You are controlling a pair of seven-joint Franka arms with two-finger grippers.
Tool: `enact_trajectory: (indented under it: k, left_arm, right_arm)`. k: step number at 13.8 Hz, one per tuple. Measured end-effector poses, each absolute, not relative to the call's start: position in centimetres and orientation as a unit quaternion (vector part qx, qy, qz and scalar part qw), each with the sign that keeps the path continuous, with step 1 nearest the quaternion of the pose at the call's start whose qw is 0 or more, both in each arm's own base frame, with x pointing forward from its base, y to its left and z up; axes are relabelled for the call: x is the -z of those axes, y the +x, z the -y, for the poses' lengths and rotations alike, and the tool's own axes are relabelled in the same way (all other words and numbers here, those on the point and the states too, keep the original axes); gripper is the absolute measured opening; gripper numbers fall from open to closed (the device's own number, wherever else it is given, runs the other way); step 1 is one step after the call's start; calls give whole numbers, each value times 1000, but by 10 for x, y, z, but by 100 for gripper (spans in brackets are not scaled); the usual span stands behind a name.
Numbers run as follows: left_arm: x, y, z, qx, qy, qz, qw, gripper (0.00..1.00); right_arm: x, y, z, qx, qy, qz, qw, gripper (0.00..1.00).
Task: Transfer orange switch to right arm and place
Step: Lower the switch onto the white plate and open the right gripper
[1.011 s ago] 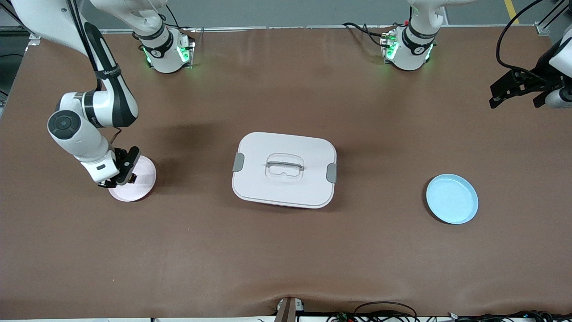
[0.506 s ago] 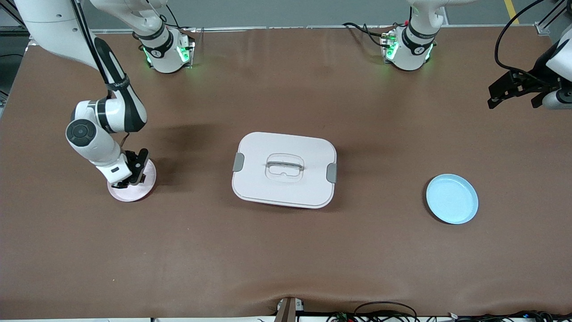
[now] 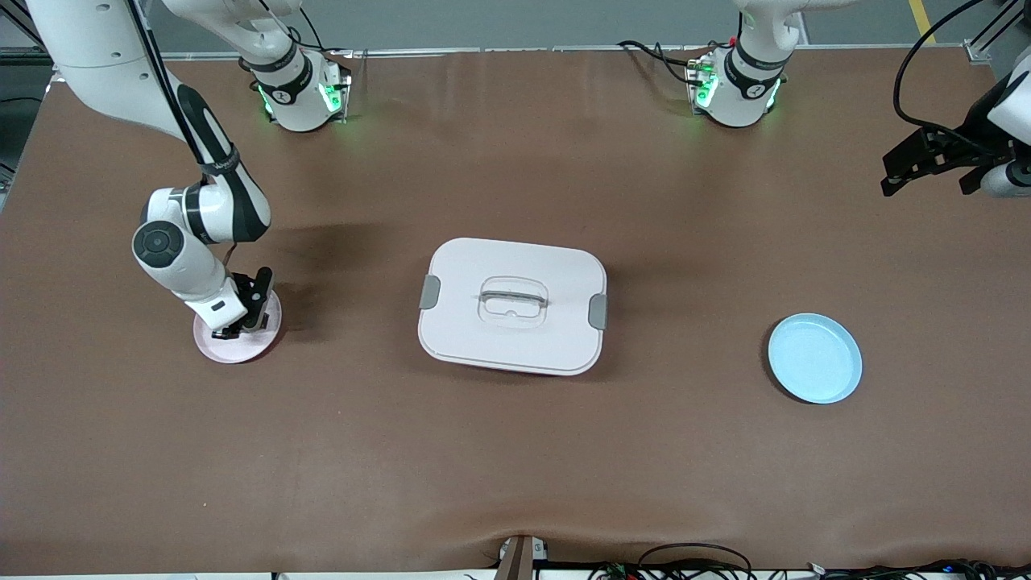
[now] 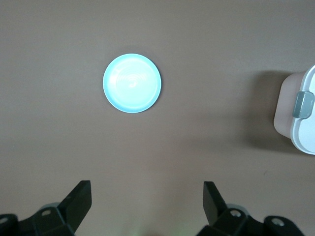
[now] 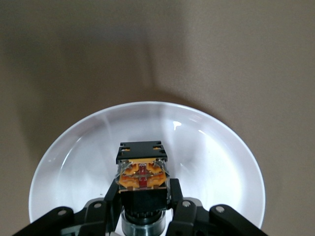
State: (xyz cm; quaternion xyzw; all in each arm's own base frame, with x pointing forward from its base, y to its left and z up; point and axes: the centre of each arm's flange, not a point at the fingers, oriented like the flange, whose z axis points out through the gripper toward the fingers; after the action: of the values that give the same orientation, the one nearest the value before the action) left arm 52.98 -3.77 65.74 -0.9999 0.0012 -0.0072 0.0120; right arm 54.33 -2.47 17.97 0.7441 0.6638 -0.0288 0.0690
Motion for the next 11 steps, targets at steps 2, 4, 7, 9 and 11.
enact_trajectory:
  k: [2,4,7,9,11]
  left_arm:
    - [-655,531,37,4,-1000,-1,12,100]
    - [-653,531,37,2,-1000,-1,12,100]
    - [-653,531,37,2,-1000,-1,12,100]
    - [-653,531,37,2,-1000,-1,12,100]
    - [-653,531,37,2,-1000,-1,12,100]
  right_arm:
    - [-180,543,25,28,744,-664,69,43]
    - [-180,543,25,28,744,-664,70,43]
    - [-179,543,25,28,744,-664,69,58]
    - [-180,544,25,28,742,-666,70,78]
    - [-185,545,25,34,742,-666,67,98]
